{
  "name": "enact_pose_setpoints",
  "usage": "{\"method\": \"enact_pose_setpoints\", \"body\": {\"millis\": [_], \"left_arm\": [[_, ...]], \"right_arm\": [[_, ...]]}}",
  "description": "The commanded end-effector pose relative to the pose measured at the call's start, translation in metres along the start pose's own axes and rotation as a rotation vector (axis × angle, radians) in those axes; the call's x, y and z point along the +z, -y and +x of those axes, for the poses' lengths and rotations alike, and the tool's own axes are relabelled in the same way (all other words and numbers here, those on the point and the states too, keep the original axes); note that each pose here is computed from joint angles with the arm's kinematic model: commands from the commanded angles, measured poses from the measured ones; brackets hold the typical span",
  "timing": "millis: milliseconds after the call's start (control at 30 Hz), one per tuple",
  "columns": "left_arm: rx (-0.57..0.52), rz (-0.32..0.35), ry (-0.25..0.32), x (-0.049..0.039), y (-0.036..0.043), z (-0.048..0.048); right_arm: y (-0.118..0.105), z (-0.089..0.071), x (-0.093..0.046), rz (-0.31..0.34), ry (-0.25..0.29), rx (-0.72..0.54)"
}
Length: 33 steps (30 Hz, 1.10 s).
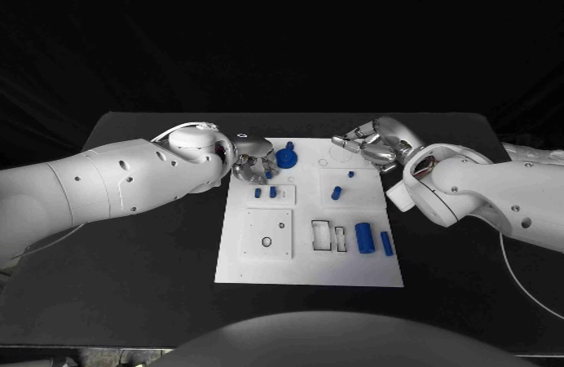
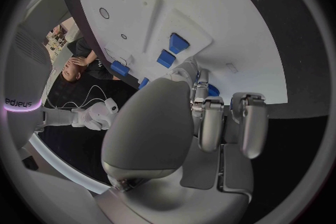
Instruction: Assemble the parts on the task board
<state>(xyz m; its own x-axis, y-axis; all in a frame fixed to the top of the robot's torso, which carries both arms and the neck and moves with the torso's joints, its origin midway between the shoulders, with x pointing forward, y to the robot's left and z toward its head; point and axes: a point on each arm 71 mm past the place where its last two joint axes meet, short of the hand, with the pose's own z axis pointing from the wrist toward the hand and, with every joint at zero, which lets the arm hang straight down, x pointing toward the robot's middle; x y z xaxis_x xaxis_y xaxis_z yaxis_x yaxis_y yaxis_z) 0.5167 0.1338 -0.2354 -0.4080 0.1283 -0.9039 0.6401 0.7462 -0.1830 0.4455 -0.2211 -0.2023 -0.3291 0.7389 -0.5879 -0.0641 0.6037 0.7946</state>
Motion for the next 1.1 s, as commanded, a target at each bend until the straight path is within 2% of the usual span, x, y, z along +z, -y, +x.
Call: {"method": "enact_pose_setpoints", "body": {"millis": [33, 333, 567, 700, 833, 933, 1000, 1033, 1100], "left_arm": [[0.004, -0.014, 0.002, 0.0000, -0.0014, 0.0030], [0.011, -0.027, 0.060, -0.0023, -0.0040, -0.0006], [0.015, -0.038, 0.111, -0.0157, -0.0121, -0.0057], [0.021, -0.039, 0.160, -0.0273, -0.0174, -0.0152], [0.021, -0.016, 0.223, -0.0438, -0.0211, -0.0259], [0.000, 0.014, 0.272, -0.0554, -0.0220, -0.0304], [-0.040, 0.038, 0.321, -0.0644, -0.0226, -0.0333], [-0.084, 0.054, 0.371, -0.0712, -0.0230, -0.0361], [-0.151, 0.071, 0.441, -0.0780, -0.0235, -0.0402]], "right_arm": [[0.000, 0.002, 0.000, 0.004, -0.024, -0.004], [0.001, 0.002, 0.000, 0.010, -0.027, -0.004], [0.002, 0.000, 0.000, 0.008, -0.011, -0.005], [0.002, -0.002, 0.000, 0.003, 0.003, -0.005], [0.001, -0.005, 0.000, -0.002, 0.019, -0.012], [-0.002, -0.010, 0.002, -0.009, 0.027, -0.021], [-0.005, -0.014, 0.003, -0.016, 0.033, -0.034], [-0.007, -0.019, 0.005, -0.023, 0.034, -0.048], [-0.010, -0.023, 0.007, -0.035, 0.033, -0.074]]}}
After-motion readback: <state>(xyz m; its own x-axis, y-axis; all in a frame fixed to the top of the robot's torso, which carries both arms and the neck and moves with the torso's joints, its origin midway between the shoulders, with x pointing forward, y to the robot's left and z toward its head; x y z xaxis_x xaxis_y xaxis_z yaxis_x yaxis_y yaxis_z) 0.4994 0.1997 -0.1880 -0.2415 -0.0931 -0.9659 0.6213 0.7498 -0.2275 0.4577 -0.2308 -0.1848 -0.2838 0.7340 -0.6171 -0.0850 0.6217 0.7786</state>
